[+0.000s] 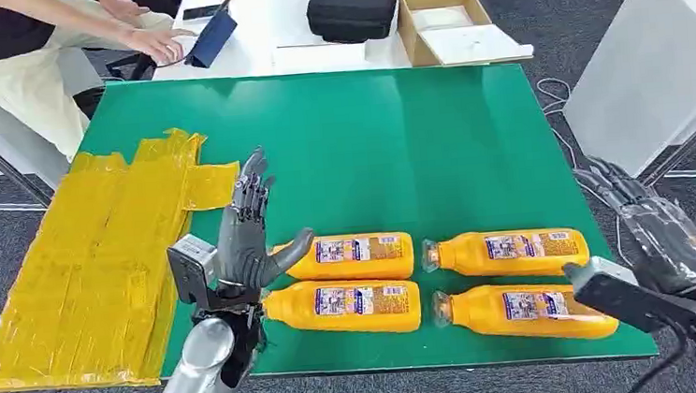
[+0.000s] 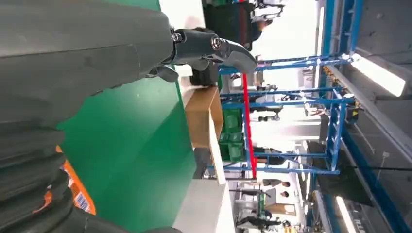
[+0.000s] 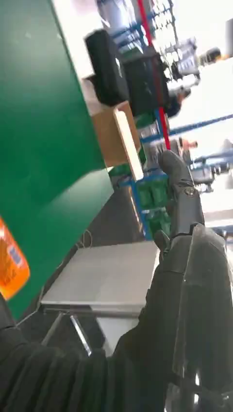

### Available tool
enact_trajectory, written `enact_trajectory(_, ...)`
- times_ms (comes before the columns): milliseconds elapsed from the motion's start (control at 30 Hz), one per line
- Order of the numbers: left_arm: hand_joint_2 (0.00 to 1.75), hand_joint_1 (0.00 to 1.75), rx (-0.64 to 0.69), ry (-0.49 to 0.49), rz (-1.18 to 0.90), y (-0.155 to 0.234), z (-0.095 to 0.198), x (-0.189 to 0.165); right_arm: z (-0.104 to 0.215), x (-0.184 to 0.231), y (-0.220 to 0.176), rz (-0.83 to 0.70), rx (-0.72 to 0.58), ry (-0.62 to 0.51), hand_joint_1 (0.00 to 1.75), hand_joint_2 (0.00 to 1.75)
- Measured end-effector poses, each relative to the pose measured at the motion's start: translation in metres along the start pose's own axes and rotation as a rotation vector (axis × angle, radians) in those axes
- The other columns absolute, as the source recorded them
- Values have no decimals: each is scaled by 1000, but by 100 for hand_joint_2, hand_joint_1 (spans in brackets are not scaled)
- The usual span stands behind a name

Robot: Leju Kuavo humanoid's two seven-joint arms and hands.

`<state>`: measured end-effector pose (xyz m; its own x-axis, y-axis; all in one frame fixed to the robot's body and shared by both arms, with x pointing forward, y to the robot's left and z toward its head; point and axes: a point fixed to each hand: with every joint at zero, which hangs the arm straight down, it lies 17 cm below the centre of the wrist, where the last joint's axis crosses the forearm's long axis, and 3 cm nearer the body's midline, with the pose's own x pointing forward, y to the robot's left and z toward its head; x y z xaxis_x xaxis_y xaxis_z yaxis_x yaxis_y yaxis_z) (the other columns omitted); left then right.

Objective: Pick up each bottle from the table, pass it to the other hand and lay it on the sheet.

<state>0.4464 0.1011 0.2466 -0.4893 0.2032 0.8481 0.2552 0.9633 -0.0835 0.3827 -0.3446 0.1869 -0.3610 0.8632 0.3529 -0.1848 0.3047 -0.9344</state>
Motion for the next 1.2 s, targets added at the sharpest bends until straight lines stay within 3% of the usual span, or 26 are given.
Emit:
enact_trajectory(233,175,0,-14,20,14,-3,1,-8,33,-11,-8,109,94,-37,0,175)
enact_trajectory(500,175,0,-20,43,19,-3,2,-15,40,-16,-16,153,95,-31,0,175)
enact_trajectory(967,175,0,-23,60,21,-1,1,-19,59,-6,1,134,131,-36,0,175)
enact_trajectory(1200,175,0,-21,85,28,1,1,-24,67,-15,16,120,220,1,0,175)
